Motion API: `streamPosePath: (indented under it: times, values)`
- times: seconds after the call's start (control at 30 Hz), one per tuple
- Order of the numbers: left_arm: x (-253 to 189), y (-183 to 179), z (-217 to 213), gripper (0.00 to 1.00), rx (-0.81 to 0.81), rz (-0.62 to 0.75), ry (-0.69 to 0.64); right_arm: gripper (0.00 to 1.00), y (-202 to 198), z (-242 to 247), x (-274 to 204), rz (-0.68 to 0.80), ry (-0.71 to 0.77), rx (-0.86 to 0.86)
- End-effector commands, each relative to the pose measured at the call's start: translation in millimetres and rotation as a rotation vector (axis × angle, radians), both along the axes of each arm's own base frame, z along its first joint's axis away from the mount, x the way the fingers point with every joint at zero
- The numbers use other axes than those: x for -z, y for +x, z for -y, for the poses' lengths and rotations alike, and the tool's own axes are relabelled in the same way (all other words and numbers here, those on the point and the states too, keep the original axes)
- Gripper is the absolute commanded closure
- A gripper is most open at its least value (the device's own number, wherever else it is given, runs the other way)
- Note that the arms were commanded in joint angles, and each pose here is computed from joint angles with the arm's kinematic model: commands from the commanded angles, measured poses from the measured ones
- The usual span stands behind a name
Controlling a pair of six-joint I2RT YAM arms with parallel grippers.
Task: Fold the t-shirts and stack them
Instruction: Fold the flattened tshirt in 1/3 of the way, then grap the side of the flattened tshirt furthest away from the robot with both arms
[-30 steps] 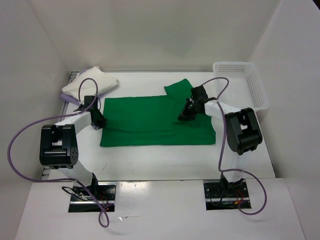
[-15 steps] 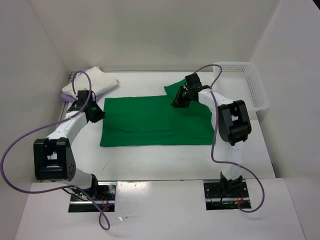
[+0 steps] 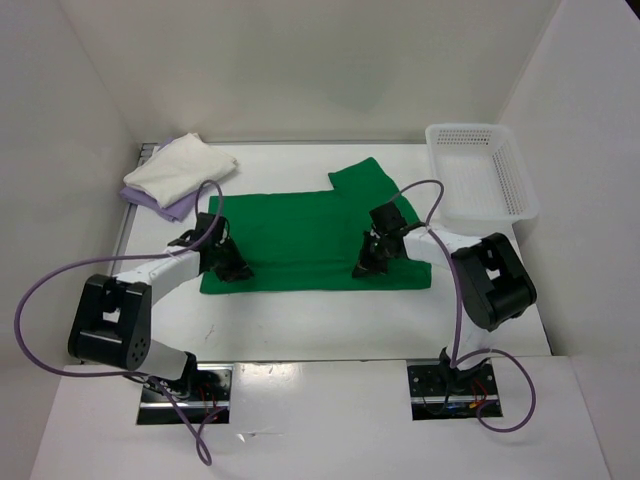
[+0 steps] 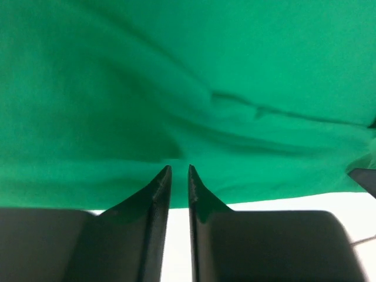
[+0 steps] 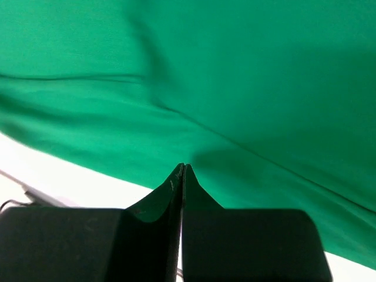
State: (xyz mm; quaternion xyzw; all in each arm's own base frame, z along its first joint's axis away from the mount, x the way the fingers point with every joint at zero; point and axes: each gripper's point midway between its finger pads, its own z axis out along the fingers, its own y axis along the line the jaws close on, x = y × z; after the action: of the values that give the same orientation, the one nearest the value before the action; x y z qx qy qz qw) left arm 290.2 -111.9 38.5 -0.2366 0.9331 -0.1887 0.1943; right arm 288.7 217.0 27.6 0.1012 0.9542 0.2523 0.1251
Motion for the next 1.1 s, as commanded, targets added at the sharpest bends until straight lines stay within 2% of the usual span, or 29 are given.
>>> streamPosePath:
  times: [0.0,0.17,0.27,0.43,0.57,0.67,0.73,0.8,0.87,0.93,0.97,1.07]
  values:
    - [5,-3,10,0.73,-0.011,-0.012,-0.072,1.00,14,9,-1,0.065,-0.025,0.071]
    - [43,-32,8,0.71,-0.038,-0.164,-0.125,1.00,-11,22,28,-0.031,-0.109,0.115]
    - [46,-45,0,0.69,-0.065,-0.222,-0.118,1.00,-28,29,31,-0.053,-0.118,0.156]
    - [44,-68,-22,0.67,-0.163,-0.227,-0.184,1.00,-71,42,40,-0.117,-0.103,0.218]
    - [40,-86,-12,0.67,-0.175,-0.270,-0.254,1.00,-107,54,42,-0.179,-0.090,0.252]
    - [28,-94,-8,0.67,-0.188,-0.273,-0.273,0.98,-109,47,24,-0.144,-0.011,0.273]
    - [8,-91,-8,0.70,-0.172,-0.226,-0.273,0.93,-109,44,12,-0.121,0.023,0.274]
    - [-9,-79,-19,0.70,-0.154,-0.172,-0.199,0.90,-99,40,-5,-0.093,0.035,0.263]
    - [-42,-50,-19,0.73,-0.098,-0.072,-0.192,0.86,-77,29,-32,-0.014,0.066,0.229]
    - [-61,-27,-19,0.82,-0.073,0.002,-0.185,0.80,-64,23,-46,0.017,0.065,0.201]
    - [-83,-8,-19,0.84,-0.057,0.083,-0.183,0.78,-47,15,-61,0.048,0.072,0.185]
    - [-106,26,-25,0.89,-0.035,0.210,-0.139,0.76,-19,1,-82,0.108,0.082,0.131]
